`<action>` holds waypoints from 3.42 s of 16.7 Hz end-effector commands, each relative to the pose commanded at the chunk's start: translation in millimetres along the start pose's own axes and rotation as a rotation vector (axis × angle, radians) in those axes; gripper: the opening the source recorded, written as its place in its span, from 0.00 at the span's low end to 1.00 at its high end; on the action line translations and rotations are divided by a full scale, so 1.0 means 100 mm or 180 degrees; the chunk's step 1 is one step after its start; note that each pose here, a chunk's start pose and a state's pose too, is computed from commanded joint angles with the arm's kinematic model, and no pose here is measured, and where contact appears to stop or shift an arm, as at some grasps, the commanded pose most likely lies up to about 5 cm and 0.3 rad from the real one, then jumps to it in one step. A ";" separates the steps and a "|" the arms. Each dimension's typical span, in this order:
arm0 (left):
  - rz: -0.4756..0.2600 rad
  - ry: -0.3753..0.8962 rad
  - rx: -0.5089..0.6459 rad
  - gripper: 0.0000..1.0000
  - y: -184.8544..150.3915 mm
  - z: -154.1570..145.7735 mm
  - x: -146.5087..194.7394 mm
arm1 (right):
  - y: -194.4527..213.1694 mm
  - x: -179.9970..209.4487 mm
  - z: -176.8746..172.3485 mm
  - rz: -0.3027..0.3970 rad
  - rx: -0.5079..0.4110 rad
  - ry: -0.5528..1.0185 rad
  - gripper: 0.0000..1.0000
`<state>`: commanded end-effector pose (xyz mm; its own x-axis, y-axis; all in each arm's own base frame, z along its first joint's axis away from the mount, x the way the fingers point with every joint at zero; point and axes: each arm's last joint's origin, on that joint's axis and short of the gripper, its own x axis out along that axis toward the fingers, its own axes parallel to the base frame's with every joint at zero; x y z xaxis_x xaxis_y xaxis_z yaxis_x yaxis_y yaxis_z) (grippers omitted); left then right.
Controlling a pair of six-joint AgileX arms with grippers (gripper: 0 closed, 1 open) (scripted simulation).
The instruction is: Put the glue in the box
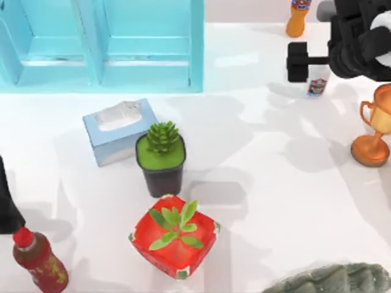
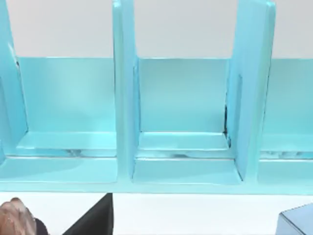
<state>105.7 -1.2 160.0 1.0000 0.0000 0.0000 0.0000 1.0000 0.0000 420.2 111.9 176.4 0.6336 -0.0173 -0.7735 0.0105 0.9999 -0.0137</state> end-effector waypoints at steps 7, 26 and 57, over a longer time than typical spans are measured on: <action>0.0000 0.0000 0.0000 1.00 0.00 0.00 0.00 | 0.01 0.67 0.00 -0.0010 -0.0008 0.0058 1.00; 0.0000 0.0000 0.0000 1.00 0.00 0.00 0.00 | 0.02 1.03 -0.11 -0.0010 -0.0009 0.0057 0.17; 0.0000 0.0000 0.0000 1.00 0.00 0.00 0.00 | 0.02 0.27 0.52 -0.0002 -0.0012 0.0055 0.00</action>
<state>105.7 -1.2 160.0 1.0000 0.0000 0.0000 0.0000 1.0000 0.0000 477.2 113.4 188.7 0.6202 -0.0181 -0.7843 0.0080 0.9998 -0.0168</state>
